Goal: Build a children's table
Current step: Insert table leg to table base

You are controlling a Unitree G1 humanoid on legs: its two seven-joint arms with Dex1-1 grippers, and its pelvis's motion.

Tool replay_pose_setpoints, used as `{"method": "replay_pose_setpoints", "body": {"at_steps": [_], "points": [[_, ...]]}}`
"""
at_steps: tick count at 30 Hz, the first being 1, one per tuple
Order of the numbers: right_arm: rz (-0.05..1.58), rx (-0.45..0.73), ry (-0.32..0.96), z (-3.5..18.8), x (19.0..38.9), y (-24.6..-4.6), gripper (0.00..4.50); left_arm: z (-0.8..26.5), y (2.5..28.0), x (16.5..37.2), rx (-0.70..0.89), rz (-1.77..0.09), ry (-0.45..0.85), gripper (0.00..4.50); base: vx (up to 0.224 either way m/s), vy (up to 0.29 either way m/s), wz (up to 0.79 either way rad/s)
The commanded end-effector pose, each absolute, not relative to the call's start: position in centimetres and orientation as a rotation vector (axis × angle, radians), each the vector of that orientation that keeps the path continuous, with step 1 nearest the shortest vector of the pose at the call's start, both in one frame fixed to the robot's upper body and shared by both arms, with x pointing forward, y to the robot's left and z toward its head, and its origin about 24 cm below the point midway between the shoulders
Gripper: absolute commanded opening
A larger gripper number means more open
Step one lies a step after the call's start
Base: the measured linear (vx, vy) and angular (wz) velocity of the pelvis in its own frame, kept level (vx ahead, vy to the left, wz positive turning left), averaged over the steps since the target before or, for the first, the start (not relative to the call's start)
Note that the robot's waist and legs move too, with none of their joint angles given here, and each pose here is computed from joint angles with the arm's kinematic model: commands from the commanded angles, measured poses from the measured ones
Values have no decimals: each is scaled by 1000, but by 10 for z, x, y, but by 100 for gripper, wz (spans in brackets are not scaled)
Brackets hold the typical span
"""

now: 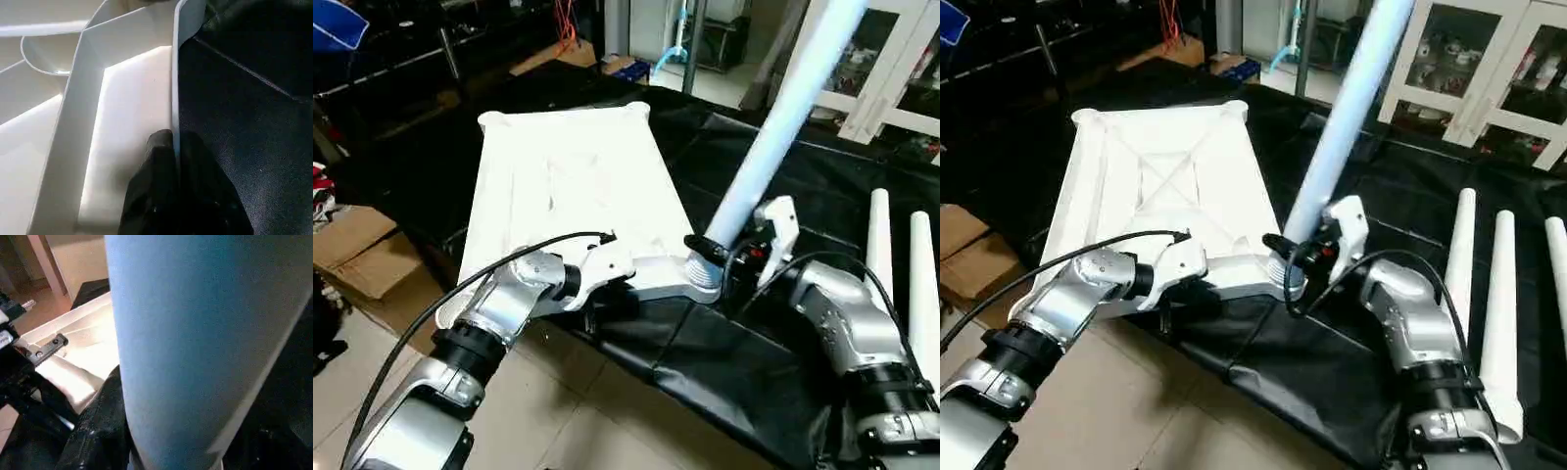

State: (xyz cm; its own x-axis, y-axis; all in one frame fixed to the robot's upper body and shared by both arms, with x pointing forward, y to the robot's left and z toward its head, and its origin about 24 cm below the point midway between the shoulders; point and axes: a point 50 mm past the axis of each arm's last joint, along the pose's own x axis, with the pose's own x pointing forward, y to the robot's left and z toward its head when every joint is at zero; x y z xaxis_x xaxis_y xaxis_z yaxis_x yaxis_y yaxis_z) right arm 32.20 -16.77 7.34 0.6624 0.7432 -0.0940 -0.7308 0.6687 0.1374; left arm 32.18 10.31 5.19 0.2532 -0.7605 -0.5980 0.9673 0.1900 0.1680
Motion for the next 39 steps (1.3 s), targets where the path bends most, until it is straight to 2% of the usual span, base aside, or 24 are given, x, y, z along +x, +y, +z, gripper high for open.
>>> {"method": "replay_pose_setpoints", "body": {"at_steps": [1,5,11,24,28,31,39], "points": [[841,65,131,78,326,-165,186,25,106,307,524,-1286,529,0,0,0,0],[866,26,148,76,330,-163,186,25,107,307,529,-1285,527,0,0,0,0],[935,-106,243,61,323,-162,186,26,107,307,526,-1269,524,0,0,0,0],[933,-145,283,57,316,-183,186,28,111,309,536,-1259,533,0,0,0,0],[938,-137,306,54,315,-182,186,29,111,309,536,-1259,533,0,0,0,0],[976,-165,351,47,311,-180,186,29,110,310,537,-1260,533,0,0,0,0],[978,-214,377,45,312,-185,186,31,110,312,535,-1256,529,0,0,0,0]]}}
